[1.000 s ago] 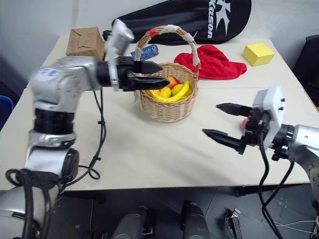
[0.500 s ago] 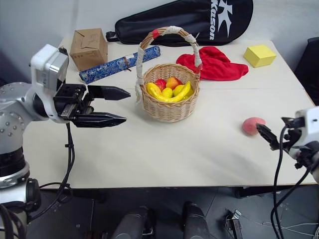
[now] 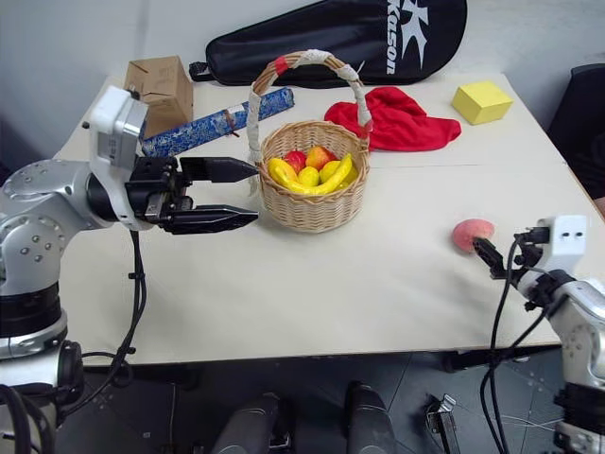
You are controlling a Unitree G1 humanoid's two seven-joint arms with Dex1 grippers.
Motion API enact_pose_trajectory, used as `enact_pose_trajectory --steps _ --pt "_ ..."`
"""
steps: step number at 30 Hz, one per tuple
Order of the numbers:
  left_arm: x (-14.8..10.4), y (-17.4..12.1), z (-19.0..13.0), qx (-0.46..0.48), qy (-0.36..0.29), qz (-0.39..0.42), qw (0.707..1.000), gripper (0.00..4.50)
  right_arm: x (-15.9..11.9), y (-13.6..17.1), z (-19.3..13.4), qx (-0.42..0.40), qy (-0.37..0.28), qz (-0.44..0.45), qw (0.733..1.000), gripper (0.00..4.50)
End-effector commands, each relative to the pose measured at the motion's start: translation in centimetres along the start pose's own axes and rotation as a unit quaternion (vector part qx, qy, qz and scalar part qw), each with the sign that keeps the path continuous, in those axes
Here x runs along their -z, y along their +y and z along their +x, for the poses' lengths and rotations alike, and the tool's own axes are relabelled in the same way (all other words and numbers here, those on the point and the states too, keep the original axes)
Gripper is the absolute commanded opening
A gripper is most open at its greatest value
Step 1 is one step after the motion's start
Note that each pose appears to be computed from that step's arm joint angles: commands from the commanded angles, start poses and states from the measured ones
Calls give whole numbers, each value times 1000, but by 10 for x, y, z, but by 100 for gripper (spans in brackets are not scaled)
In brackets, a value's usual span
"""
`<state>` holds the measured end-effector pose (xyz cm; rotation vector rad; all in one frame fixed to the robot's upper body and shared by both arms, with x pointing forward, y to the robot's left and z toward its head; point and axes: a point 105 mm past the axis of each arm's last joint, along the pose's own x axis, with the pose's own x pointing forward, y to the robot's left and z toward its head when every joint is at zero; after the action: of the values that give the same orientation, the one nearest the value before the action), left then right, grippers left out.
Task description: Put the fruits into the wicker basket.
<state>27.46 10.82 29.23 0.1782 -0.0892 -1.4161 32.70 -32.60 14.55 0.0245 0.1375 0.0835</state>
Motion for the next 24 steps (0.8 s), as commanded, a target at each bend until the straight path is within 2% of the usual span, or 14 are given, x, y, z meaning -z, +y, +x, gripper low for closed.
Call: enact_pose_trajectory --steps 1,11,14,18,21,24 --pt "-16 -2 3 6 -11 31 999 377 -2 -3 17 24 -14 -19 999 450" --pt "-18 2 2 -12 -8 38 999 377 7 13 53 1 -22 36 999 450" --pt "-18 4 2 -17 -8 39 999 384 3 16 58 -8 -38 41 998 386" --pt "-18 5 0 -25 -8 38 999 384 -6 24 56 -38 -62 43 996 263" --pt "-16 8 -4 -38 -5 37 999 384 -18 44 45 -100 -88 35 990 232" --pt "-11 16 -18 -76 1 25 997 384 -38 96 19 -236 -108 10 966 232"
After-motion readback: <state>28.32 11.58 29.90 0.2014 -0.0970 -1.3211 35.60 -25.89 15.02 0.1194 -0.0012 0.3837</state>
